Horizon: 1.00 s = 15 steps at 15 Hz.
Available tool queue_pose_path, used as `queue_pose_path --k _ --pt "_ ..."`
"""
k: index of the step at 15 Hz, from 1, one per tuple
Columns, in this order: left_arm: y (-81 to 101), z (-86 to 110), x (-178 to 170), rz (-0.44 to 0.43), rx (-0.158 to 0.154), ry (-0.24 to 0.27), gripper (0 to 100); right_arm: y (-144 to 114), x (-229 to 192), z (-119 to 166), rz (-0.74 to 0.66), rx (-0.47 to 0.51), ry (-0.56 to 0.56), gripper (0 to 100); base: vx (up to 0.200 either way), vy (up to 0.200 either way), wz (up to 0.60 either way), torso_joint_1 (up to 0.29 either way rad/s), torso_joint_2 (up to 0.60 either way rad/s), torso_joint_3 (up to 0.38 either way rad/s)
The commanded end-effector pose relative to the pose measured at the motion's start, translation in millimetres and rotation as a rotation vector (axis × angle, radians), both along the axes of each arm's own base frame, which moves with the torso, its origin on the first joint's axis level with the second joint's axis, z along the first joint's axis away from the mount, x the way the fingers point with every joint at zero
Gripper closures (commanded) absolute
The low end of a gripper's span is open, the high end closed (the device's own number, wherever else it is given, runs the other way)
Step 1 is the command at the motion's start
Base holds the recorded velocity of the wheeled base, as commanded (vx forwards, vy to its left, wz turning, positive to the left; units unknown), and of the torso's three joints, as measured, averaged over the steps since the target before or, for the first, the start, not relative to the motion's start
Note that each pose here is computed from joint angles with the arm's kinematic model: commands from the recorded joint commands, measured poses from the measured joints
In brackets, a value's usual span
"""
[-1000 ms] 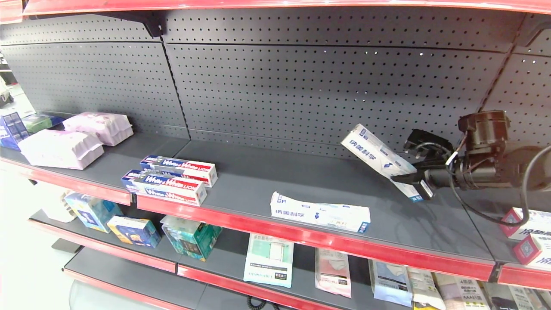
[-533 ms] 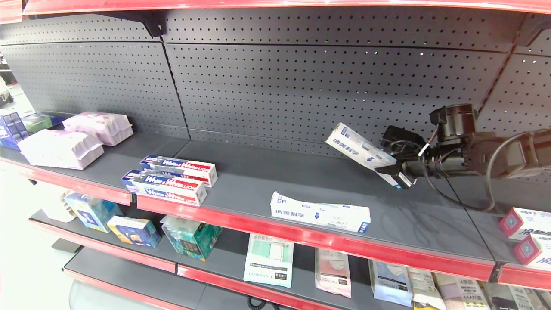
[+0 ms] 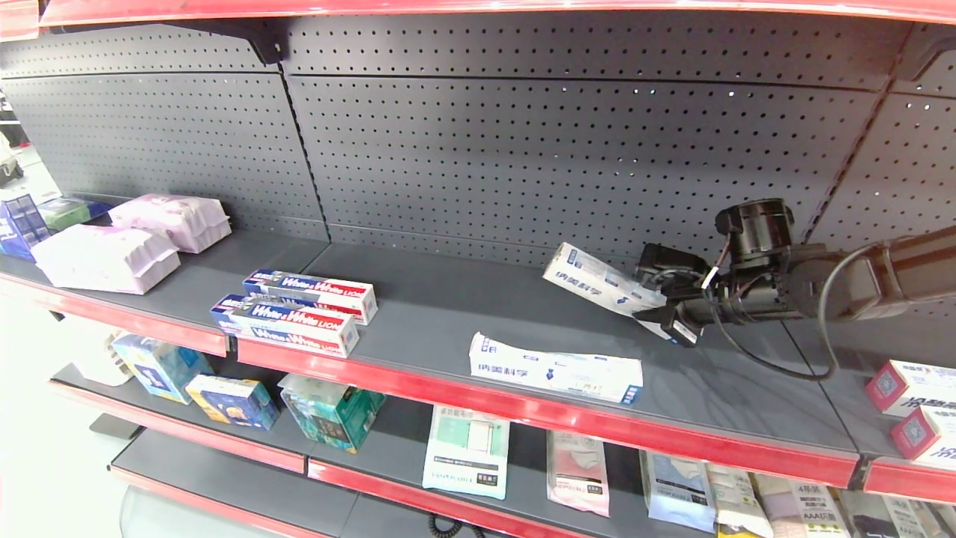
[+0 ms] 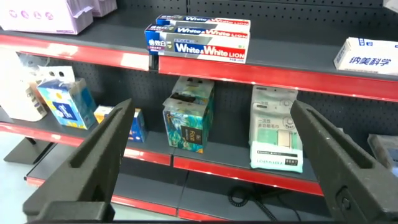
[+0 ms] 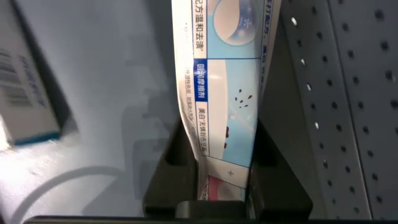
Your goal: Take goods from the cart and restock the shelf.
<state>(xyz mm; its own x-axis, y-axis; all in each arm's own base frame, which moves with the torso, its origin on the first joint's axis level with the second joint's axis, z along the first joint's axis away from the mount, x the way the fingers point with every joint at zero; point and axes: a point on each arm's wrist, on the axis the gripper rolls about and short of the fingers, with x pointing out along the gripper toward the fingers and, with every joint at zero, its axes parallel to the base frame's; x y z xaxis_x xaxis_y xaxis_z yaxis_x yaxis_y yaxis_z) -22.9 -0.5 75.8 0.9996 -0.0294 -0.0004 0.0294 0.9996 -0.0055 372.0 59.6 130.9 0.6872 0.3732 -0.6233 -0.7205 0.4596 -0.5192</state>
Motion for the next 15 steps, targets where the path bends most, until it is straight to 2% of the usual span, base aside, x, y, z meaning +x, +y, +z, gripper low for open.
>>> queue_pose_path --k 1,4,13,14,15 --pt "0.0 0.0 0 0.000 -0.001 0.000 0 10 4 -3 0.024 -0.005 -0.002 100 0.000 0.000 0.00 0.000 0.00 0.000" --pt "0.0 0.0 0 0.000 -0.001 0.000 0 24 4 -4 0.058 -0.005 -0.007 100 0.000 0.000 0.00 0.000 0.00 0.000" --pt "0.0 0.0 0 0.000 -0.001 0.000 0 27 12 -15 0.068 -0.010 0.016 100 0.000 0.000 0.00 0.000 0.00 0.000" --pt "0.0 0.0 0 0.000 -0.001 0.000 0 28 12 -16 0.072 -0.009 0.016 0 0.000 0.000 0.00 0.000 0.00 0.000" --pt "0.0 0.0 0 0.000 -0.001 0.000 0 28 11 -17 0.074 -0.007 0.021 0 0.000 0.000 0.00 0.000 0.00 0.000"
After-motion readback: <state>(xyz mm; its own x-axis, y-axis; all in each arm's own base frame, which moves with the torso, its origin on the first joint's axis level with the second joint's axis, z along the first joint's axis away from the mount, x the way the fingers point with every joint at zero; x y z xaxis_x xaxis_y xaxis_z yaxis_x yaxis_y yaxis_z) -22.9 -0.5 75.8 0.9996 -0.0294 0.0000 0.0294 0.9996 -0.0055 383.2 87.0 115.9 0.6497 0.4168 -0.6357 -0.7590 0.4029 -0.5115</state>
